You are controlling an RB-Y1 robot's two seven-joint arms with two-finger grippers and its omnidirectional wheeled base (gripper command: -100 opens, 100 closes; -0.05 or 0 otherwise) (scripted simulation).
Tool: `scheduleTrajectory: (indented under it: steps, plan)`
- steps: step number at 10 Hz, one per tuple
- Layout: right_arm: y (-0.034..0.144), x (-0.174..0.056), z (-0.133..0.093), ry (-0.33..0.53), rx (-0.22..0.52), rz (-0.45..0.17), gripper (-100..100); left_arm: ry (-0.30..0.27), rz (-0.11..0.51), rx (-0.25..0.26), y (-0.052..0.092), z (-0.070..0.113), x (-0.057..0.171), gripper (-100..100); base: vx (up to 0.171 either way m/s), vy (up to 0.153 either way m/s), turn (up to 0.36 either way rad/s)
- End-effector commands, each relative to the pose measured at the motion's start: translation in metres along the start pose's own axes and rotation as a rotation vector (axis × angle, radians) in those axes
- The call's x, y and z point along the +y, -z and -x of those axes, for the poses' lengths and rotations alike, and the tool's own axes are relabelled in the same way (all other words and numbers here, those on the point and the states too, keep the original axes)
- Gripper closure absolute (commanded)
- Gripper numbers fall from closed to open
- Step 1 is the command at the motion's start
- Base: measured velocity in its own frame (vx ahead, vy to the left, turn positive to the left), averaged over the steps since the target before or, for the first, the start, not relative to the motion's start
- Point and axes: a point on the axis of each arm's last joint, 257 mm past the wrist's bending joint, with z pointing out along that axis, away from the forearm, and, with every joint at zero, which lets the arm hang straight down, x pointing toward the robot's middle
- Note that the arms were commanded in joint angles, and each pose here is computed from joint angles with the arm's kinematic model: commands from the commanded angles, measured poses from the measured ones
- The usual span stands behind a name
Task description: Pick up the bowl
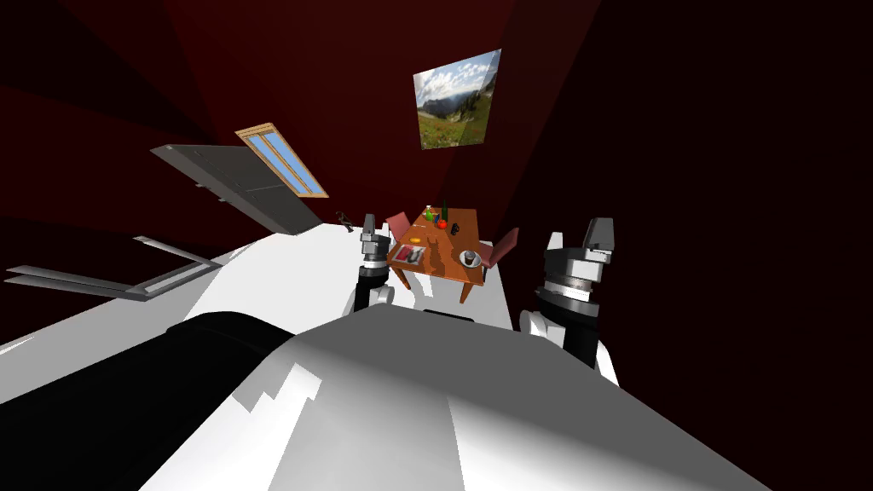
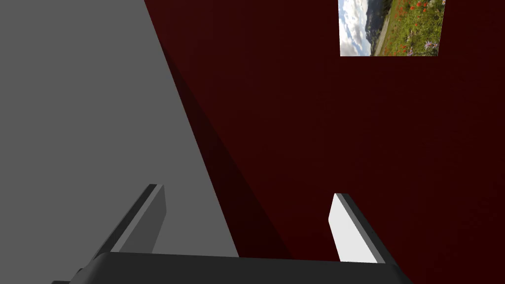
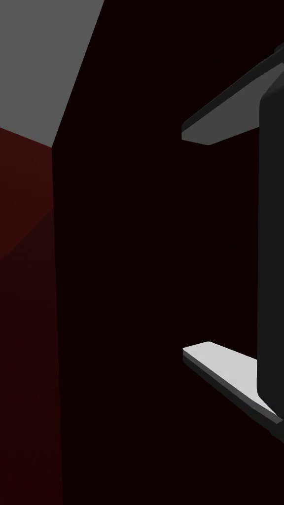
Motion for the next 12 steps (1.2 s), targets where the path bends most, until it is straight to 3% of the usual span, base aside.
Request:
scheduleTrajectory:
  steps: [1, 6, 8, 9, 11, 12]
  plan:
    - [0.002, -0.006, -0.008, 0.023, 0.051, -0.009, -100, 0.0, 0.0, 0.0, 0.0, 0.0, 0.0, 0, 0.0, -0.008, 0.04]
    - [0.013, -0.03, -0.026, 0.093, 0.177, -0.054, -100, 0.0, 0.0, 0.0, 0.0, 0.0, 0.0, 0, 0.002, -0.024, 0.049]
    - [0.026, -0.055, -0.037, 0.148, 0.26, -0.103, -100, 0.0, 0.0, 0.0, 0.0, 0.0, 0.0, 0, -0.002, -0.042, 0.088]
    - [0.026, -0.055, -0.038, 0.154, 0.274, -0.101, -100, 0.0, 0.0, 0.0, 0.0, 0.0, 0.0, 0, 0.001, -0.044, 0.034]
    - [0.045, -0.083, -0.046, 0.218, 0.359, -0.159, -100, 0.0, 0.0, 0.0, 0.0, 0.0, 0.0, 0, 0.009, -0.047, 0.1]
    - [0.046, -0.084, -0.047, 0.228, 0.379, -0.156, -100, 0.0, 0.0, 0.0, 0.0, 0.0, 0.0, 0, 0.001, -0.051, 0.043]
